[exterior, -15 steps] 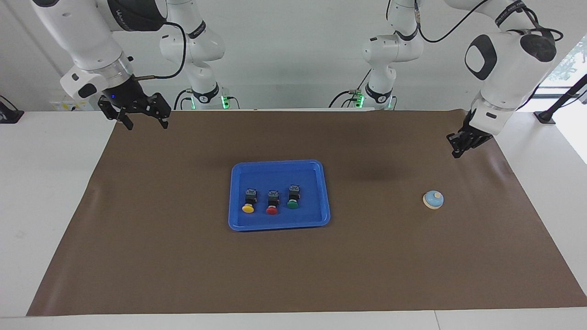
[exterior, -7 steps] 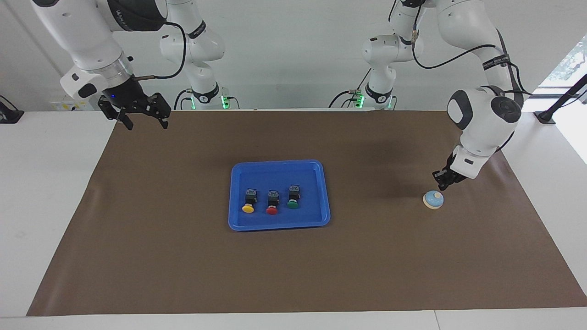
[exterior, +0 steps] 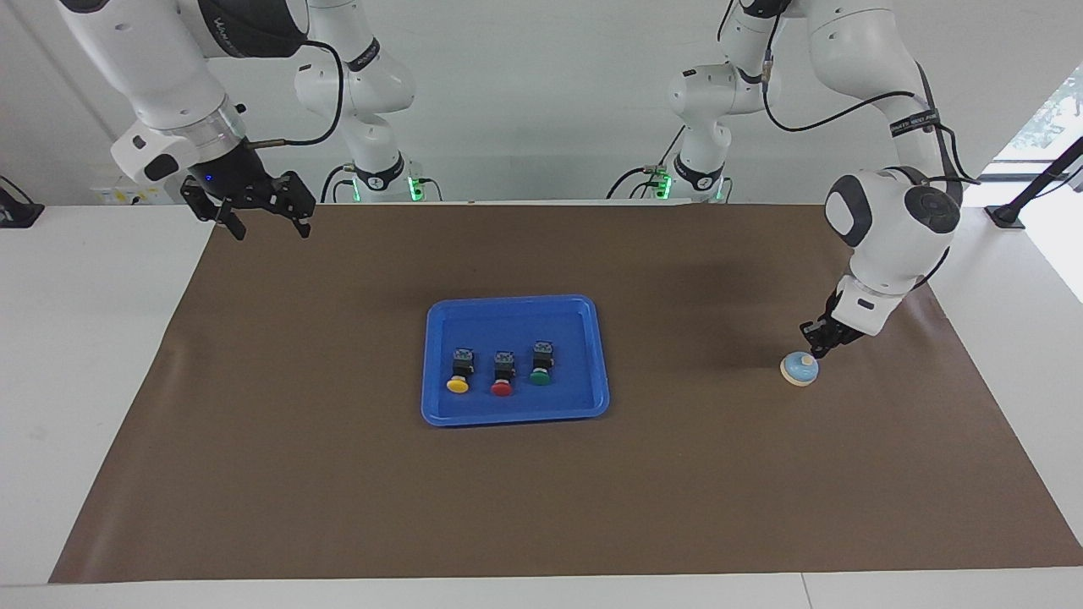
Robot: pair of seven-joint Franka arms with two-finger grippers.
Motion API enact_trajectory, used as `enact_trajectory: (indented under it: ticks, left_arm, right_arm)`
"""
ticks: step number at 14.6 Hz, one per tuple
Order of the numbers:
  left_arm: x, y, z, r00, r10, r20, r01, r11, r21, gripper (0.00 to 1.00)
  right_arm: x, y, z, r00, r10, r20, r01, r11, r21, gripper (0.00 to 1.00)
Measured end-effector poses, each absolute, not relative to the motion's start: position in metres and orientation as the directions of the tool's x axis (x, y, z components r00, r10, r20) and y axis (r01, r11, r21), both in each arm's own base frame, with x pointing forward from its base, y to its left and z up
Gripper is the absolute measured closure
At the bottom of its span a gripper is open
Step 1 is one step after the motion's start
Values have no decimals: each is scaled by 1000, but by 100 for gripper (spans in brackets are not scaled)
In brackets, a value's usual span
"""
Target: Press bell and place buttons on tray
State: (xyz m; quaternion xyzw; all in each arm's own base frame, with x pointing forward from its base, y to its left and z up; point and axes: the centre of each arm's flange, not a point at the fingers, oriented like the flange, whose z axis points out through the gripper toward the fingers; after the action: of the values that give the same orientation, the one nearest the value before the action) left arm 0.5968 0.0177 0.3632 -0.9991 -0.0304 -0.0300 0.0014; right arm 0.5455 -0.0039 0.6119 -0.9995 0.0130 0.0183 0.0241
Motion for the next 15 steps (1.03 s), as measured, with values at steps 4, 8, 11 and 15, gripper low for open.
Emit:
enact_trajectory:
  ticks: [4, 8, 11, 15]
  left_arm:
    - [595, 18, 340, 997, 60, 45, 60, -998, -1, 99]
    - [595, 18, 339, 997, 49, 55, 49, -999, -1, 99]
    - [600, 19, 349, 998, 46, 38, 46, -999, -2, 93]
    - [607, 19, 407, 999, 47, 20, 47, -999, -4, 50]
  right_arm:
    - [546, -4, 612, 999, -25, -37, -27, -998, -48, 0]
    - [546, -4, 612, 999, -25, -37, -27, -998, -48, 0]
    - [546, -4, 612, 999, -25, -37, -27, -998, -48, 0]
    - [546, -4, 612, 999, -25, -37, -27, -998, -48, 0]
